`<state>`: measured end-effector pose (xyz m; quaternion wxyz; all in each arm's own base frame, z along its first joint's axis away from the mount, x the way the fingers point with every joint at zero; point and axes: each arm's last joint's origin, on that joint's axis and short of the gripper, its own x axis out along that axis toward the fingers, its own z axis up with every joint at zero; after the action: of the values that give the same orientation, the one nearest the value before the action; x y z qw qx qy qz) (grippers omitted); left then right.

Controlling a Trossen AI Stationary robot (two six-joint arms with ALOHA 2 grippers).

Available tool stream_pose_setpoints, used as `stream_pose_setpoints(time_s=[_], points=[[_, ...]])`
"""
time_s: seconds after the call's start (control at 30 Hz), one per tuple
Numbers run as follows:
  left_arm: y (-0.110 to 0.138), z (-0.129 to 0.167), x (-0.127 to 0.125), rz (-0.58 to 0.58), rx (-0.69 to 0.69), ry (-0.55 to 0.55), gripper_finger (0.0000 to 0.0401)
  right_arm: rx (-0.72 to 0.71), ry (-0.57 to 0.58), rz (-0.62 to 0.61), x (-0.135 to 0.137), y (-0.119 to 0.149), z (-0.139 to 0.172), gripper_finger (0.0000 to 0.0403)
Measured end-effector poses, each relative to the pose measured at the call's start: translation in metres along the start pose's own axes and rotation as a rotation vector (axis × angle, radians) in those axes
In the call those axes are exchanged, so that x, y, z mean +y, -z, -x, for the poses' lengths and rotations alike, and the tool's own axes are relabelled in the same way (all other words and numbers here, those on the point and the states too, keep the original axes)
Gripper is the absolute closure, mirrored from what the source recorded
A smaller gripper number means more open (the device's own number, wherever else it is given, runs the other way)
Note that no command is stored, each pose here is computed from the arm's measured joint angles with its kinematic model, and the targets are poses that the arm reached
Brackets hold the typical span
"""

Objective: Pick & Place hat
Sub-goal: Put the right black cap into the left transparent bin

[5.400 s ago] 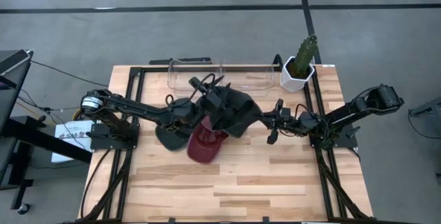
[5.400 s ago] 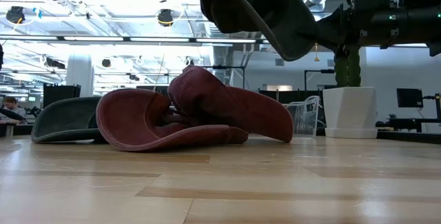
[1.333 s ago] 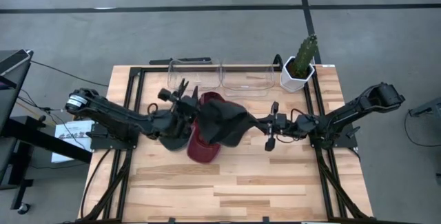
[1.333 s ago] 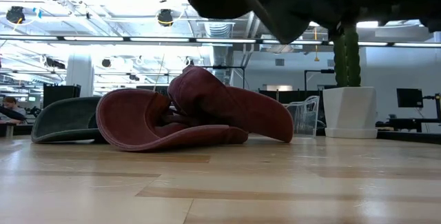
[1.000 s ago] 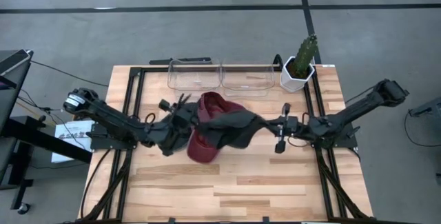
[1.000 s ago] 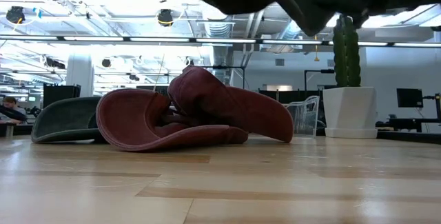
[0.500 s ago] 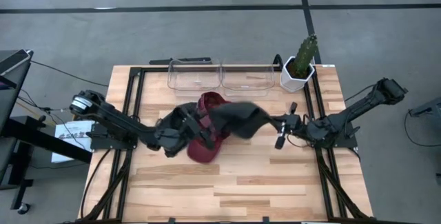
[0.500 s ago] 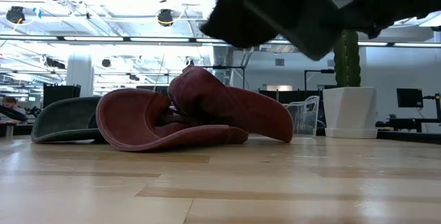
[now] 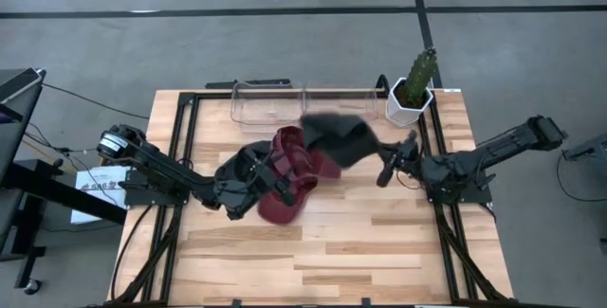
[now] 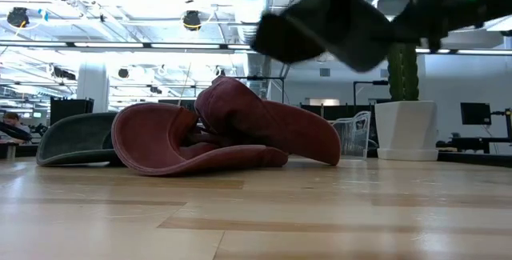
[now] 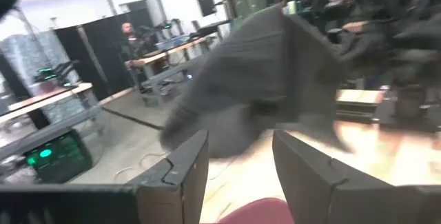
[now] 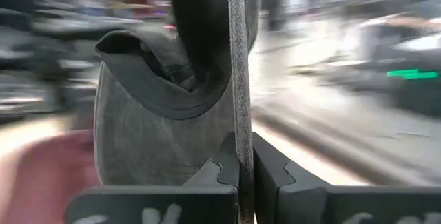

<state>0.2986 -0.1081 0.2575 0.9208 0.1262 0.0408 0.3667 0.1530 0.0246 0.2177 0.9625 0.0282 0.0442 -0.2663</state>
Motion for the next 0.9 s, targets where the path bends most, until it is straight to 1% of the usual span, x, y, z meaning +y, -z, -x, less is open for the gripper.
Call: stream_pose_setpoints(time_s=[0.07, 0.13, 0.2, 0.27, 0.3, 0.33, 0.37, 0.43, 0.47, 0.5, 0.57, 0.7, 0.77, 0.8, 0.87, 0.9], points=[[0.002, 0.0, 0.0, -0.021, 0.015, -0.021, 0.0242, -0.031, -0.14, -0.054, -0.004, -0.008, -0.001, 0.0402], [0.003, 0.0, 0.001, -0.037, 0.03, -0.051, 0.0242, -0.108, -0.242, -0.116, -0.012, -0.02, 0.0, 0.0402], [0.004, 0.0, 0.001, -0.041, 0.04, -0.078, 0.0242, -0.193, -0.253, -0.16, -0.023, -0.032, 0.003, 0.0402], [0.004, 0.001, 0.001, -0.043, 0.043, -0.089, 0.0242, -0.257, -0.211, -0.213, -0.035, -0.039, 0.008, 0.0402], [0.004, 0.001, 0.001, -0.043, 0.043, -0.088, 0.0242, -0.28, -0.214, -0.243, -0.04, -0.042, 0.01, 0.0402], [0.004, 0.001, 0.001, -0.045, 0.044, -0.087, 0.0242, -0.299, -0.254, -0.282, -0.043, -0.042, 0.012, 0.0402], [0.004, 0.001, 0.001, -0.047, 0.044, -0.085, 0.0242, -0.308, -0.322, -0.324, -0.045, -0.041, 0.013, 0.0402], [0.004, 0.002, 0.001, -0.048, 0.044, -0.084, 0.0242, -0.303, -0.512, -0.387, -0.044, -0.034, 0.013, 0.0402], [0.004, 0.002, 0.001, -0.048, 0.044, -0.084, 0.0242, -0.296, -0.591, -0.402, -0.043, -0.028, 0.013, 0.0402], [0.004, 0.002, 0.001, -0.049, 0.044, -0.084, 0.0242, -0.302, -0.647, -0.415, -0.041, -0.022, 0.013, 0.0402], [0.004, 0.002, 0.001, -0.048, 0.044, -0.084, 0.0242, -0.318, -0.689, -0.427, -0.039, -0.009, 0.013, 0.0402], [0.004, 0.002, 0.001, -0.045, 0.044, -0.084, 0.0242, -0.351, -0.682, -0.425, -0.04, 0.01, 0.014, 0.0403], [0.004, 0.002, 0.001, -0.042, 0.042, -0.077, 0.0242, -0.353, -0.704, -0.443, -0.04, 0.012, 0.016, 0.0403], [0.004, 0.002, 0.0, -0.039, 0.038, -0.063, 0.0242, -0.34, -0.736, -0.445, -0.038, 0.012, 0.017, 0.0403], [0.004, 0.001, -0.001, -0.029, 0.025, -0.017, 0.0242, -0.317, -0.801, -0.437, -0.031, 0.014, 0.018, 0.0403], [0.004, 0.0, -0.001, -0.025, 0.018, 0.006, 0.0242, -0.309, -0.812, -0.424, -0.028, 0.015, 0.019, 0.0403]])
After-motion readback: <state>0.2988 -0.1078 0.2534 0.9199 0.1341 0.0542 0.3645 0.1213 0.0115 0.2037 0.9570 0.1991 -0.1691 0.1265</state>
